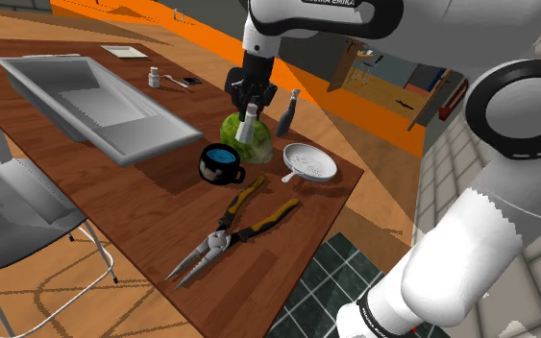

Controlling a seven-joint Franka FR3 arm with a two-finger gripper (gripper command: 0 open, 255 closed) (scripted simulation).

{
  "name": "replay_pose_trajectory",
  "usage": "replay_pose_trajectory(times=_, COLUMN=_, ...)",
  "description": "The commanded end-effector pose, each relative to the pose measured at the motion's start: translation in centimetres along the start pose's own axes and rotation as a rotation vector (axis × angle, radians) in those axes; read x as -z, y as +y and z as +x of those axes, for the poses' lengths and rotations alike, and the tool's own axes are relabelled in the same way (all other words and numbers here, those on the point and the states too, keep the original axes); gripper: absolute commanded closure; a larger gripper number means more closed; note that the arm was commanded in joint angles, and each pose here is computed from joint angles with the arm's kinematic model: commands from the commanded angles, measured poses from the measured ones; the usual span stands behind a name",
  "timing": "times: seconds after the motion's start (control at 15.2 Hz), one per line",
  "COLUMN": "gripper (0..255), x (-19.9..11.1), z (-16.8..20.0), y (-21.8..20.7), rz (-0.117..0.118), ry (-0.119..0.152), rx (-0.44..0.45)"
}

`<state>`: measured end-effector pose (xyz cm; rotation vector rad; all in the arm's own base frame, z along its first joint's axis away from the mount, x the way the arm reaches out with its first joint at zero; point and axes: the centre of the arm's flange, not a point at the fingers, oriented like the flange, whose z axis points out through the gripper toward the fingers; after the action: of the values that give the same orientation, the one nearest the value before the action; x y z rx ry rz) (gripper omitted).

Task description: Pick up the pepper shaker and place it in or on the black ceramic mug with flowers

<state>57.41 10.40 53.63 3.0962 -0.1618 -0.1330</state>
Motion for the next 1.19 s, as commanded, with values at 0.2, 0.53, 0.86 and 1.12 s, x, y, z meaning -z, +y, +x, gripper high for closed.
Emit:
replay_pose_trajectory(times=0.2, gripper=255, x=0.5, z=4.3, y=-2.1, rz=0.001, ry=0.000, rx=-0.001)
replay_pose_trajectory(times=0.53, gripper=255, x=-2.1, z=4.5, y=-2.2, rz=0.001, ry=0.000, rx=-0.001)
replay_pose_trajectory(times=0.86, gripper=255, x=-4.7, z=4.7, y=-2.3, rz=0.001, ry=0.000, rx=-0.001)
replay_pose_trajectory(times=1.12, gripper=255, x=-6.8, z=4.9, y=-2.4, rz=0.001, ry=0.000, rx=-0.001)
